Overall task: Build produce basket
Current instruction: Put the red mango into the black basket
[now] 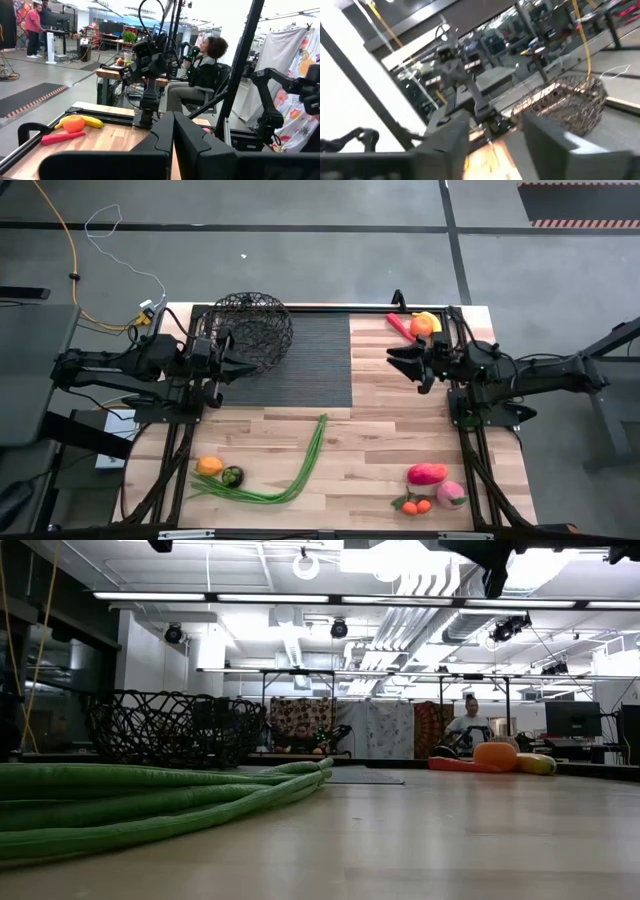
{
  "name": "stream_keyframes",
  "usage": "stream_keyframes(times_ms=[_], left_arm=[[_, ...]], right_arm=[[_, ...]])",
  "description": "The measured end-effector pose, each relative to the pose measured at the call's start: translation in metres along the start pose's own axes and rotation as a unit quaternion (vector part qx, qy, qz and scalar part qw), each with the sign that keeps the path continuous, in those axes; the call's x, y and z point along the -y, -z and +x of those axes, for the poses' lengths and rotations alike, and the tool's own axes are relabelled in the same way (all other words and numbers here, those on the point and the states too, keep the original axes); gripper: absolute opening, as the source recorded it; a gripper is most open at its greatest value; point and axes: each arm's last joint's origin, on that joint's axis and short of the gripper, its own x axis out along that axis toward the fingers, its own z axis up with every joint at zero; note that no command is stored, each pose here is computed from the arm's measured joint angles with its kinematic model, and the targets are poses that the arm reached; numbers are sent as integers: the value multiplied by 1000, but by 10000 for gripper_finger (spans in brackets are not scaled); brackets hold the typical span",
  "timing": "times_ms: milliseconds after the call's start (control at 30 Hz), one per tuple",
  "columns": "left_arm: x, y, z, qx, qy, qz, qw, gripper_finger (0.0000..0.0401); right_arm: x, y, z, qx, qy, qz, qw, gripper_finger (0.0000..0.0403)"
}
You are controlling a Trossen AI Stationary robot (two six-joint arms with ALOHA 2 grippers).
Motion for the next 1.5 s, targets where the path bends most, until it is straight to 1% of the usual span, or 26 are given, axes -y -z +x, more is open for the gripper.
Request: stream_keyframes(times_ms=[67, 133, 233, 300, 367, 467, 500, 567, 633, 667, 767, 833, 933, 1000, 1067, 1100, 1167, 1233, 1300, 1500], left_arm=[[0, 0, 0, 0, -2, -1, 1000, 1], [0, 0, 0, 1, -4, -5, 1000, 0], [0, 0, 0, 1, -6, -5, 1000, 0], [-1, 0, 0, 2, -9, -6, 1000, 1], [-1, 0, 0, 2, -13, -5, 1000, 0], [-1, 0, 0, 2, -13, -6, 1000, 1], [-1, 0, 0, 2, -13, -5, 1000, 1], [-1, 0, 0, 2, -15, -6, 1000, 0], [-1, 0, 0, 2, -15, -4, 1000, 0], [-1, 0, 0, 2, -15, -4, 1000, 1], [-1, 0, 0, 2, -15, -4, 1000, 0], [-1, 0, 0, 2, -15, -4, 1000, 1], [-1, 0, 0, 2, -15, -4, 1000, 0], [-1, 0, 0, 2, -15, -4, 1000, 0], [-1, 0, 0, 2, -15, -4, 1000, 1], [-1, 0, 0, 2, -15, -4, 1000, 1], [-1, 0, 0, 2, -16, -4, 1000, 0], [-1, 0, 0, 3, -20, -4, 1000, 1], [-1, 0, 0, 4, -26, -4, 1000, 1], [-2, 0, 0, 4, -28, -4, 1000, 1]], right_arm=[[0, 1, 2, -8, -11, 3, 1000, 232], [-1, 3, 3, -18, -21, 13, 1000, 264], [-1, 4, 4, -32, -39, 22, 999, 293], [-2, 5, 4, -37, -48, 22, 998, 299], [-3, 3, 4, -40, -52, 36, 997, 300], [-14, -13, 8, -55, -47, 41, 997, 301], [-19, -20, 10, -78, -41, 29, 996, 301], [-28, -27, 14, -150, -17, -7, 989, 301], [-37, -34, 18, -229, 7, -41, 973, 301], [-41, -36, 19, -272, 21, -48, 961, 301], [-55, -40, 21, -377, 42, -44, 924, 301], [-64, -37, 20, -448, 54, -33, 892, 301], [-77, -21, 17, -538, 76, -27, 839, 301], [-85, -7, 13, -585, 88, -26, 806, 301], [-93, 12, 8, -619, 97, -17, 779, 301], [-97, 22, 5, -632, 100, -15, 769, 301], [-106, 42, -1, -649, 99, -13, 754, 301], [-115, 60, -7, -659, 90, -16, 746, 301], [-120, 78, -12, -665, 97, -29, 740, 301], [-125, 127, -25, -692, 123, -59, 709, 301]])
